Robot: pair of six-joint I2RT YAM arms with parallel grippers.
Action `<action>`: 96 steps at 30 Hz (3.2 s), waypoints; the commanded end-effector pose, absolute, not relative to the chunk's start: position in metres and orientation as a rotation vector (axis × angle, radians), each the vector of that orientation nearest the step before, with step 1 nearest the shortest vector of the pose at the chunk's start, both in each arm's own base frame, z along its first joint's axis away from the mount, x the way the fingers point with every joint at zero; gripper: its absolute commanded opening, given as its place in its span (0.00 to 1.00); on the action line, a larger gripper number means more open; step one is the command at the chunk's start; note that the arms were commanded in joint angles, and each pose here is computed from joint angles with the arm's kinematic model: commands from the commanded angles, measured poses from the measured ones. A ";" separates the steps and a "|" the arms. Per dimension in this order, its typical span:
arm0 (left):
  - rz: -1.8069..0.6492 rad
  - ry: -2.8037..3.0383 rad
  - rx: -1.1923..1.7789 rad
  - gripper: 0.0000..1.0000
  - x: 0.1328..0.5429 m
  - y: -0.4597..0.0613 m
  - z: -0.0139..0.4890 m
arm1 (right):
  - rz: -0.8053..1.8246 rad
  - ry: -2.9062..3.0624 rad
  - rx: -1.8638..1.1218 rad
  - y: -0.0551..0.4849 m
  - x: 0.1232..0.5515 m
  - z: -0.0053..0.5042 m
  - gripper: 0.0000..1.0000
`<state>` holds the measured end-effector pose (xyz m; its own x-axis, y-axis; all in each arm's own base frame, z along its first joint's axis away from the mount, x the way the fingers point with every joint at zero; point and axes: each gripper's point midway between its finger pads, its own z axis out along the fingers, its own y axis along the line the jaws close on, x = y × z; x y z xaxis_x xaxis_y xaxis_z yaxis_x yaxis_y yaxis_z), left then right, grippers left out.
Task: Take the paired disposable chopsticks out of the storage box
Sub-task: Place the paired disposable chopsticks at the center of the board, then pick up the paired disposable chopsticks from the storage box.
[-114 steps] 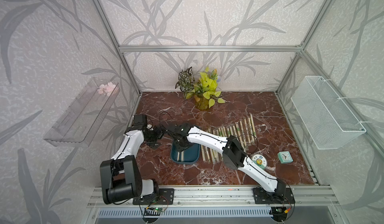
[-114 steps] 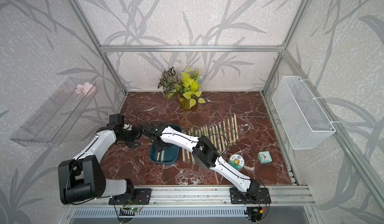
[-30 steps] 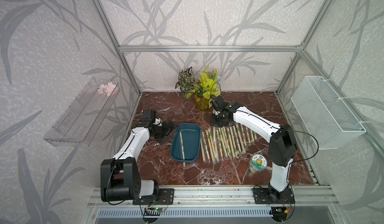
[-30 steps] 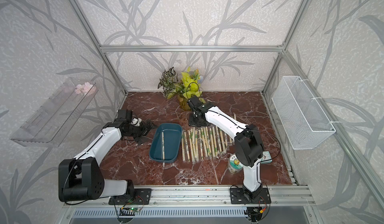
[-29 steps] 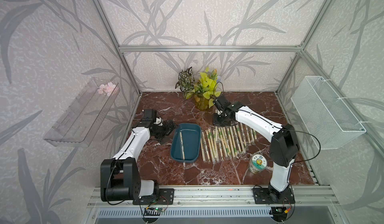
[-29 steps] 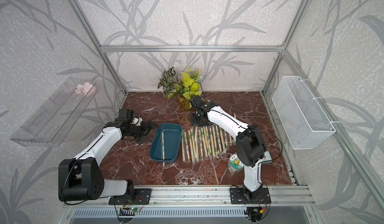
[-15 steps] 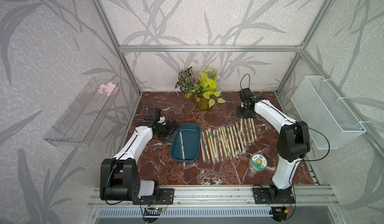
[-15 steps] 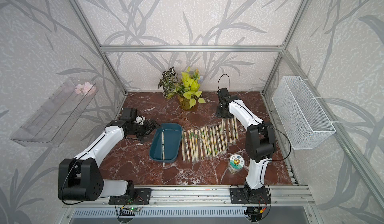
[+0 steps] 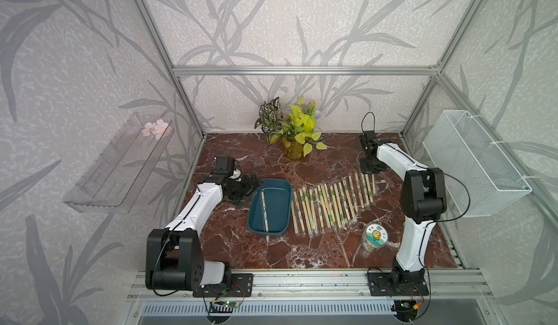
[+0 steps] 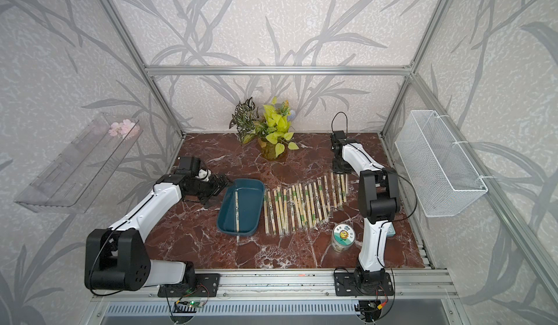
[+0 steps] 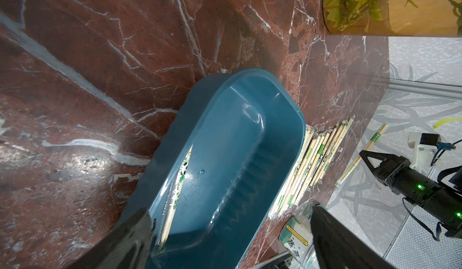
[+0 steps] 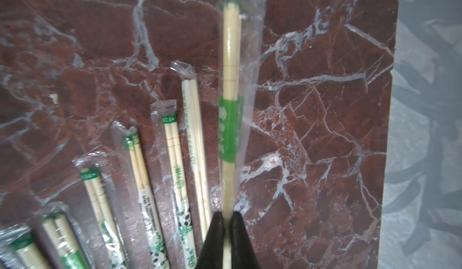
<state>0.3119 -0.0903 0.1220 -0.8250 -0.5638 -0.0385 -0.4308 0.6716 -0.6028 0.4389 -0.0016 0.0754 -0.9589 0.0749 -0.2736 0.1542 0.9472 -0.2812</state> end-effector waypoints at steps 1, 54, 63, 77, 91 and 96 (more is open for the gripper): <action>-0.867 2.644 -0.787 1.00 0.321 -0.090 0.132 | -0.536 2.848 0.119 -0.013 0.442 0.075 0.00; -0.761 2.694 -0.806 1.00 0.304 -0.078 0.111 | 0.032 2.680 -0.002 0.168 0.402 0.166 0.24; -0.757 2.678 -0.869 1.00 0.304 -0.067 0.107 | 0.308 2.630 -0.191 0.288 0.344 0.186 0.31; -0.820 2.594 -1.078 1.00 0.302 -0.023 0.094 | 0.390 2.698 -0.620 0.431 0.258 0.132 0.45; -0.848 2.548 -1.189 1.00 0.303 -0.007 0.083 | 0.235 2.787 -0.766 0.475 0.246 0.066 0.51; -0.846 2.547 -1.206 1.00 0.301 -0.004 0.081 | 0.153 2.796 -0.783 0.479 0.251 0.050 0.51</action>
<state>0.3046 -0.0046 0.0867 -0.6478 -0.7605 0.0457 -0.6377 0.5084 -0.5787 0.2532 0.4881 0.0565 -0.8342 -0.4726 -0.2843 -0.5165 0.8501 0.1025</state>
